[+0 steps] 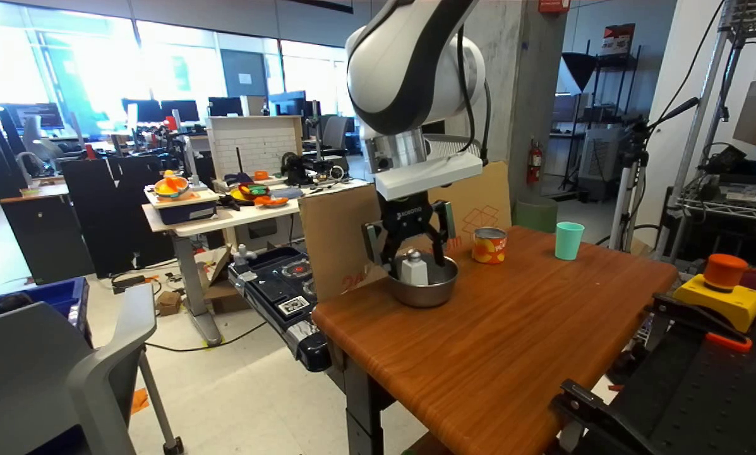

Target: Put the salt cellar in the silver bowl.

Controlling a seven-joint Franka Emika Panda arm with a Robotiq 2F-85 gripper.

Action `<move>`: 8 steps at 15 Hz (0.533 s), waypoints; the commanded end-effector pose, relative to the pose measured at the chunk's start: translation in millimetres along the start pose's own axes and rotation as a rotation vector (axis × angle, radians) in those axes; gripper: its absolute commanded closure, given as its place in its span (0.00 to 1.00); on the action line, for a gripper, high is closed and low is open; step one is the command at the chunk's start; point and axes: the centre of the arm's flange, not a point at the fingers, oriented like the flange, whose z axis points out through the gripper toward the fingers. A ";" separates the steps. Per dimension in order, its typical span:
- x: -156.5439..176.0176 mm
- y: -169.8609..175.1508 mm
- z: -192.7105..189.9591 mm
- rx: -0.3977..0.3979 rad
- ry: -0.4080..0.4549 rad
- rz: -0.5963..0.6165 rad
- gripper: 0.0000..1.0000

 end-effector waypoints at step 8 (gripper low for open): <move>-108.1 38.5 -100.6 0.087 0.085 -0.158 0.00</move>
